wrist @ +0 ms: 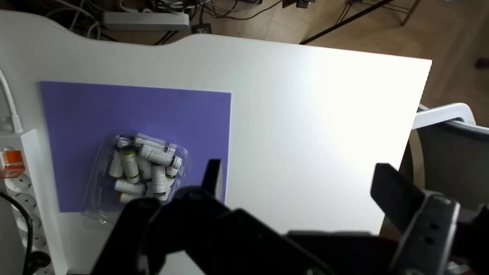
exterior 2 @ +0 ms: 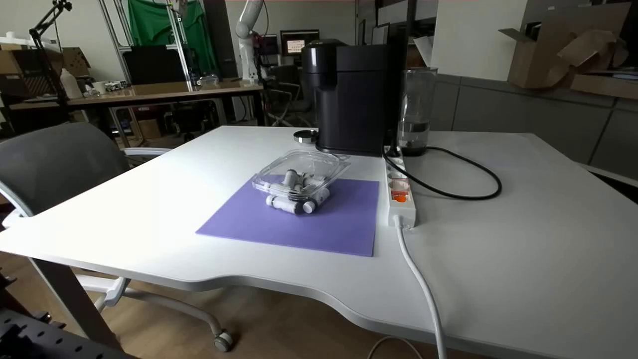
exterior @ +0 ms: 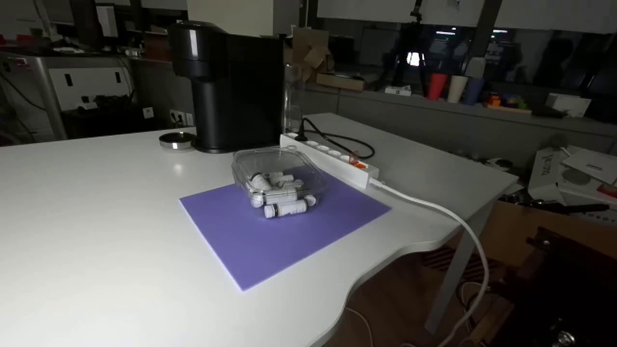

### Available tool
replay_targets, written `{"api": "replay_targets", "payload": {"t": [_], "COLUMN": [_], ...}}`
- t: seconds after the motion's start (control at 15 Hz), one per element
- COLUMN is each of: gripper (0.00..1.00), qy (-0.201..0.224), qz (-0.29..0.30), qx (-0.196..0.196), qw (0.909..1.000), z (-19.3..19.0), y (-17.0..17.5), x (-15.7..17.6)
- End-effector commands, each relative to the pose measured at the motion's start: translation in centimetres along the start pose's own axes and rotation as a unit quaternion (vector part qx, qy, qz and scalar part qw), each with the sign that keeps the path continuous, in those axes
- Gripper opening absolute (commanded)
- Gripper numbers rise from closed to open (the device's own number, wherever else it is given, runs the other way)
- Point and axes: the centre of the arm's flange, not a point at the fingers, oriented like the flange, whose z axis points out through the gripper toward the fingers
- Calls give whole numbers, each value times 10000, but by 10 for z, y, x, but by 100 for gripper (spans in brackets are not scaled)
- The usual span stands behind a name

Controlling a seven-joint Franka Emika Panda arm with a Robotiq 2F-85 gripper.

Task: Flick the last switch on the extension cord

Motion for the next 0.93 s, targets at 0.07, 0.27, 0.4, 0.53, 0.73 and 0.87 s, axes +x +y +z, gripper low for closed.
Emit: {"api": "replay_targets", "payload": {"t": [0.07, 0.27, 0.4, 0.53, 0.73, 0.87], "gripper": [100, 100, 100, 100, 100, 100], "qy": [0, 300, 582, 766, 761, 687], "qz": [0, -35, 66, 233, 609, 850], "qx": [0, -187, -500, -805, -1121, -1202], "qw": [10000, 9994, 9970, 9935, 9889, 9867], "z": [0, 0, 2, 6, 19, 30], "y": [0, 8, 29, 58, 113, 150], "x": [0, 3, 10, 15, 16, 13]}}
